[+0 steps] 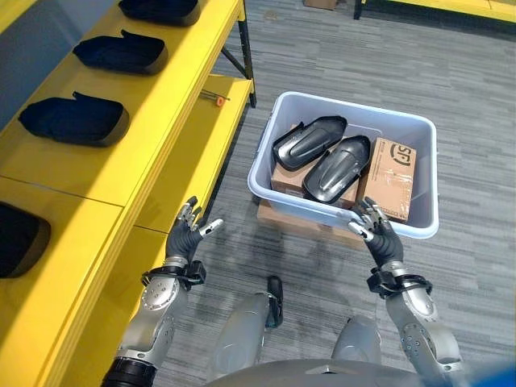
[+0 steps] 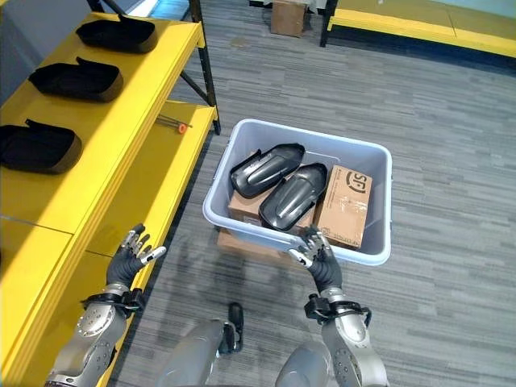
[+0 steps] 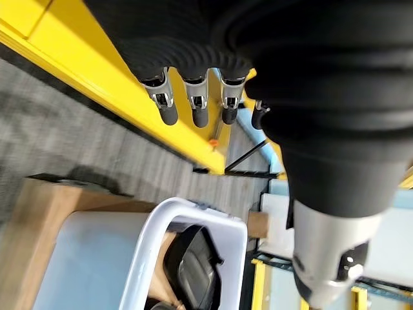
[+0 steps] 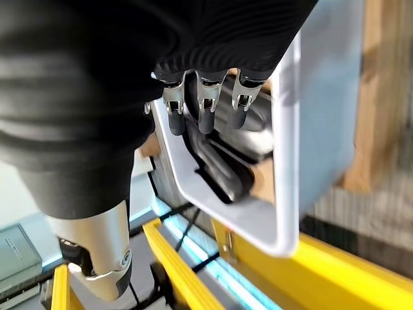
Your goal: Move parts from the plastic box to the shelf.
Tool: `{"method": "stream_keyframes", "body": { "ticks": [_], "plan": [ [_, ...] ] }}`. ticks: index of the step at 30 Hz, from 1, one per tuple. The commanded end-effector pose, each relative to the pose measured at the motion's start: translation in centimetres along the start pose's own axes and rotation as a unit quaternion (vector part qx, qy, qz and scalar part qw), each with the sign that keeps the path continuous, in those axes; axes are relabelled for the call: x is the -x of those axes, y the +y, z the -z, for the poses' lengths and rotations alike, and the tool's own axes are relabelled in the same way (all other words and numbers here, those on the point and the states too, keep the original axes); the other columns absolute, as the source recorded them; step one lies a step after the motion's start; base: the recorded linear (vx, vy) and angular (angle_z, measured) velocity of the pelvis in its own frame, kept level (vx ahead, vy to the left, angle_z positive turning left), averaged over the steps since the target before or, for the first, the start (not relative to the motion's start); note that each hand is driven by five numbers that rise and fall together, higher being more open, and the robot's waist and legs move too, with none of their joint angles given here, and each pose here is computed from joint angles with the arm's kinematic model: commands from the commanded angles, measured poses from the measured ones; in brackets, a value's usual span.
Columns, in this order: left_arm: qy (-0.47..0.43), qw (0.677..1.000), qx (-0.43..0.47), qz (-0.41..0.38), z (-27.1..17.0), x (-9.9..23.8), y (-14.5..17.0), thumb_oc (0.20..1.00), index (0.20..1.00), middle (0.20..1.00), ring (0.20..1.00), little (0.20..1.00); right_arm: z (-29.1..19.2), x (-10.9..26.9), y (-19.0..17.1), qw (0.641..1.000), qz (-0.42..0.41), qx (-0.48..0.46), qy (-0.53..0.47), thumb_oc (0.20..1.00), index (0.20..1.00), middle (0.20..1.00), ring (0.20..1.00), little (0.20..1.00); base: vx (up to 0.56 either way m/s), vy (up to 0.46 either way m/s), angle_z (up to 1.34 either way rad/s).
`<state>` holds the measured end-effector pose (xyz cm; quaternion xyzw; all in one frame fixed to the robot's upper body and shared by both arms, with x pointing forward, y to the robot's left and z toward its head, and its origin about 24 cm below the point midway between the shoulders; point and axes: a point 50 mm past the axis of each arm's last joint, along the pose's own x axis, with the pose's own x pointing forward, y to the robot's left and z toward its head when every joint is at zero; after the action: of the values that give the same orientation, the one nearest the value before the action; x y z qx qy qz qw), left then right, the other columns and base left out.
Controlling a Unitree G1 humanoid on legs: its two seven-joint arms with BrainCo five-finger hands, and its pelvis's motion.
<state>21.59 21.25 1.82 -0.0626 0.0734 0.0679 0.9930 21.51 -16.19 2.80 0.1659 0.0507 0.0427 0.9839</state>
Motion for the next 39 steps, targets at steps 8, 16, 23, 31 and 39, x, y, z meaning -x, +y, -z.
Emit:
{"method": "stream_keyframes", "body": {
  "ticks": [8,16,23,31,39],
  "plan": [
    [-0.070,0.997,0.015,0.008,-2.4,0.5,0.2,1.000,1.000,1.000,1.000,1.000,-2.3,-0.1,-1.5,0.998,0.000,0.031,-0.049,1.000,1.000,1.000,1.000,1.000,0.08,-0.096,-0.06],
    [-0.057,0.998,0.019,0.015,-2.0,0.5,-0.1,1.000,1.000,1.000,1.000,1.000,-2.4,0.1,-2.2,0.998,0.008,0.035,-0.046,1.000,1.000,1.000,1.000,1.000,0.05,-0.154,0.10],
    [-0.055,0.998,0.028,0.015,-1.9,0.6,-0.3,1.000,1.000,1.000,1.000,1.000,-2.7,0.3,-2.8,0.998,0.019,0.038,-0.048,1.000,1.000,1.000,1.000,1.000,0.11,-0.173,0.04],
    [-0.058,0.997,0.038,0.026,-2.2,0.3,-0.8,1.000,1.000,1.000,1.000,1.000,-3.5,0.7,-3.7,0.994,0.040,0.074,-0.063,1.000,1.000,1.000,1.000,1.000,0.09,0.089,-0.10],
    [-0.068,0.997,0.020,0.042,-2.7,0.2,-0.7,1.000,1.000,1.000,1.000,1.000,-3.0,0.3,-2.9,0.997,0.026,0.059,-0.053,1.000,1.000,1.000,1.000,1.000,0.06,0.242,-0.19]
  ]
}}
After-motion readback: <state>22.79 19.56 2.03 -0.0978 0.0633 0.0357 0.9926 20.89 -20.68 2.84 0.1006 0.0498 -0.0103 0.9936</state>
